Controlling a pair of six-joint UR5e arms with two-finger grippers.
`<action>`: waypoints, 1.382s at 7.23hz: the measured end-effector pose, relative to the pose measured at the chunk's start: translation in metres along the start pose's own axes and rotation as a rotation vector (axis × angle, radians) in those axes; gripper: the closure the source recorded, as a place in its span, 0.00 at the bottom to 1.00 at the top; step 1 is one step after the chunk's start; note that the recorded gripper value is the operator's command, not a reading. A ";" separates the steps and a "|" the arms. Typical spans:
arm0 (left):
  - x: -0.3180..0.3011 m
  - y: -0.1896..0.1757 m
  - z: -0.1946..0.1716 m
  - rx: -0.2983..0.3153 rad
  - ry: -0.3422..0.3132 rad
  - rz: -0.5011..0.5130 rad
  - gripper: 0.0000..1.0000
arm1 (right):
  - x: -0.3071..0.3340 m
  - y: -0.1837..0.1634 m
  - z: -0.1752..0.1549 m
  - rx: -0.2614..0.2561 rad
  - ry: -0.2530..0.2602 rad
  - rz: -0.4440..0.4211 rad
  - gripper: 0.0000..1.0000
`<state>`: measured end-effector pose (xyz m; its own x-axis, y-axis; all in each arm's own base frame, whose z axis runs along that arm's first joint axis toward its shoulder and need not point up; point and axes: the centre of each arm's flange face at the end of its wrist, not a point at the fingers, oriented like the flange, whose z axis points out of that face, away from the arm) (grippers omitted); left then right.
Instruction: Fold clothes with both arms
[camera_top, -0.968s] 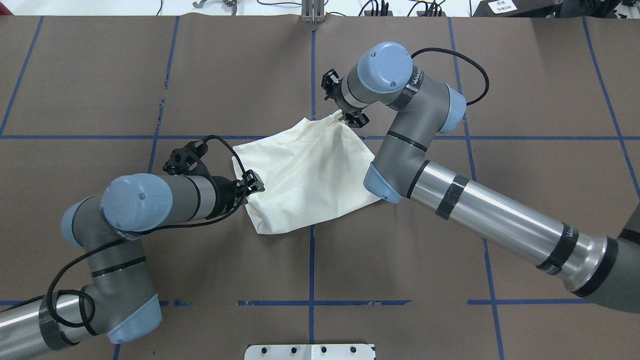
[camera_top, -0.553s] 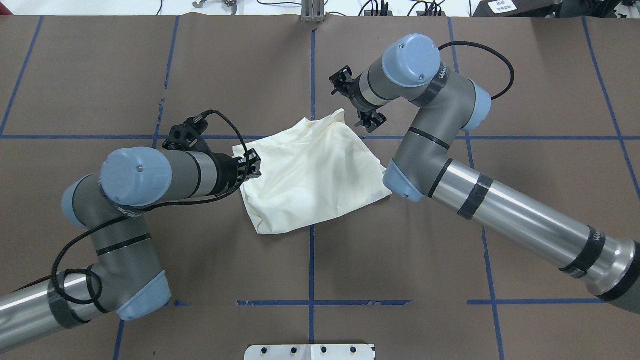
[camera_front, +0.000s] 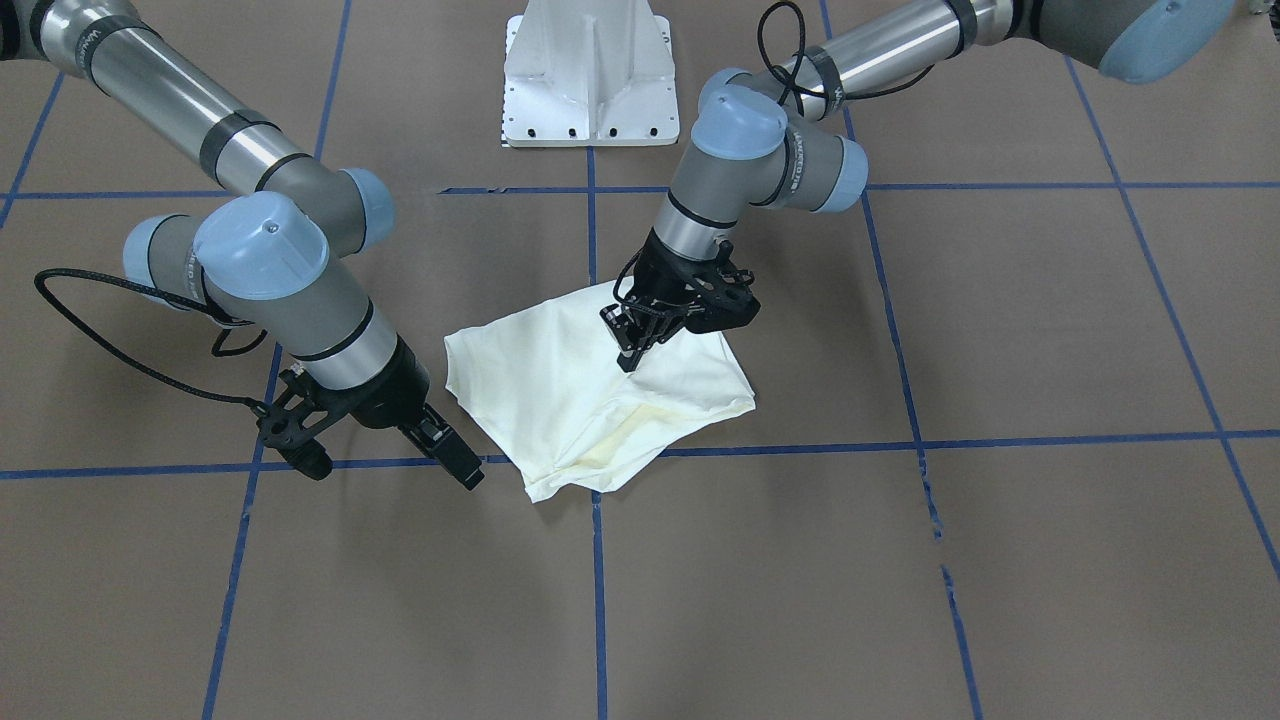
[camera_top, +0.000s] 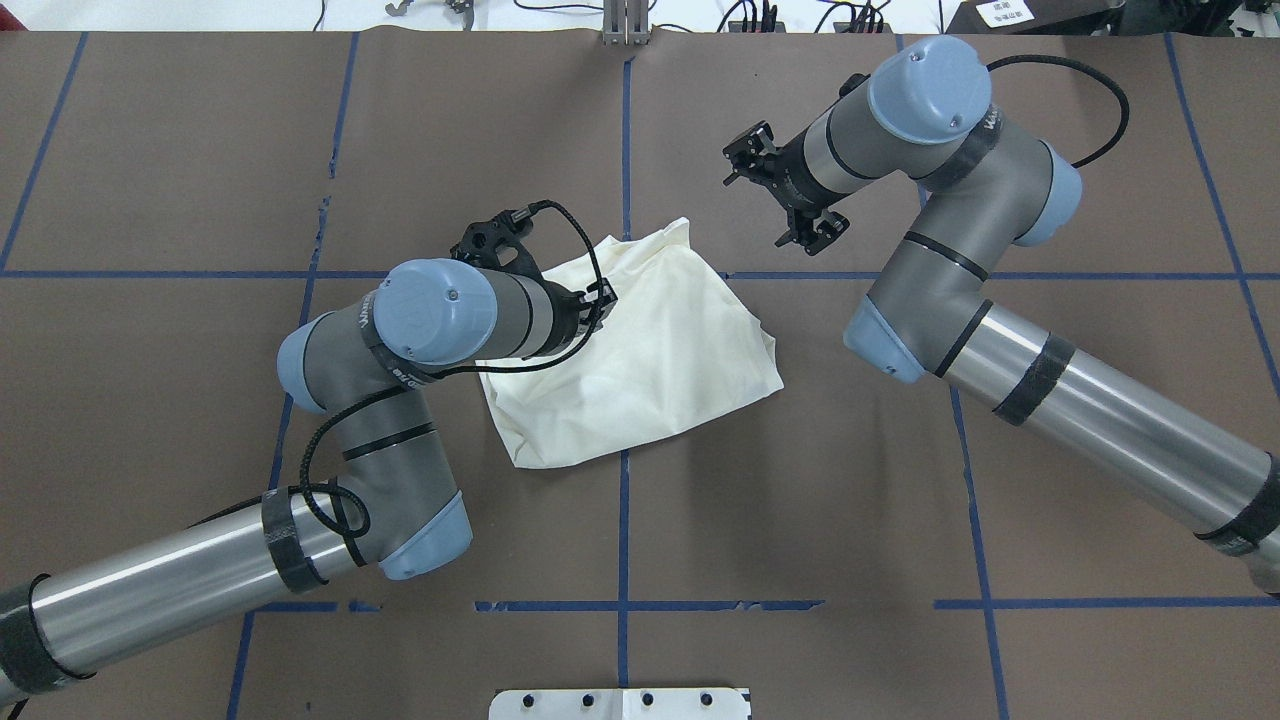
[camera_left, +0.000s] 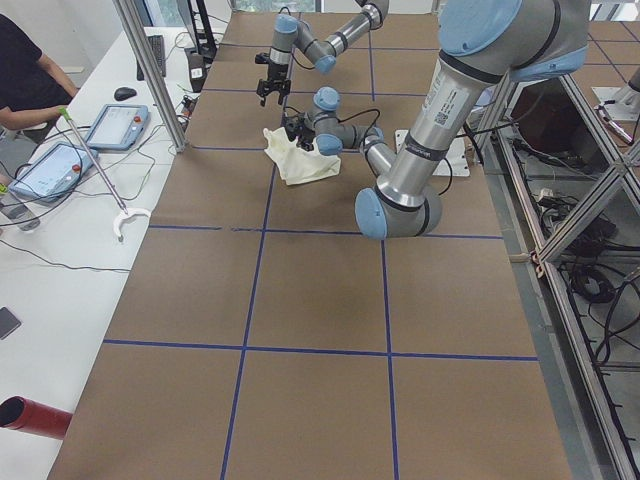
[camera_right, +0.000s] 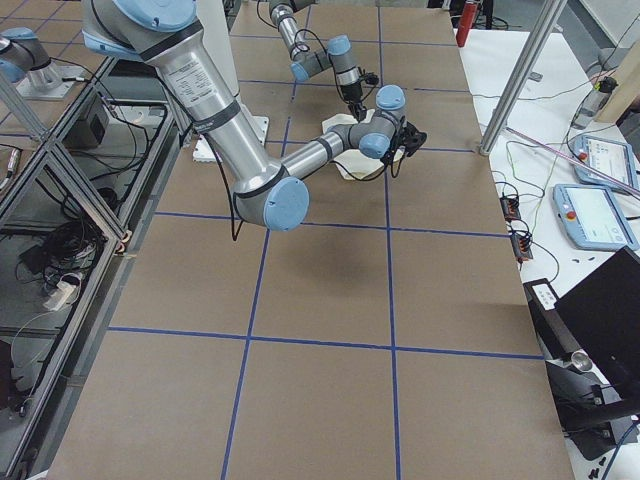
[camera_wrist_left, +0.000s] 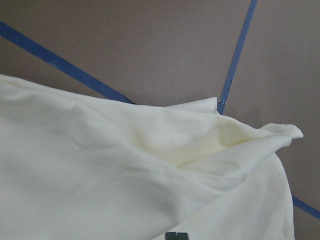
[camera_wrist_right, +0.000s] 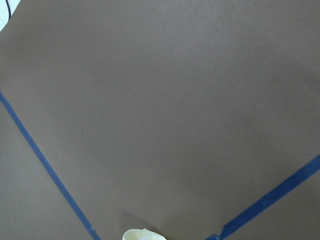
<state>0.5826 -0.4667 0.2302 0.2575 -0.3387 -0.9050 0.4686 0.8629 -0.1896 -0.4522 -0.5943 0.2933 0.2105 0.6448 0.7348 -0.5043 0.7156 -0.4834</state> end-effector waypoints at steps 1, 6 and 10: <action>-0.003 -0.008 0.011 0.023 -0.012 0.028 1.00 | 0.004 -0.003 0.000 0.002 0.003 -0.004 0.00; -0.034 -0.114 0.033 0.145 -0.005 0.092 1.00 | 0.012 -0.003 0.001 0.011 0.003 -0.005 0.00; -0.067 -0.181 -0.061 0.049 0.031 0.157 1.00 | 0.008 -0.009 -0.016 0.008 0.011 -0.047 0.00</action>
<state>0.4294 -0.5773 0.3020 0.3049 -0.1888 -0.9335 0.4655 0.8846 -0.0269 -0.4324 -0.5912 0.2951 0.2427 0.6136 0.7514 -0.5003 0.7428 -0.4449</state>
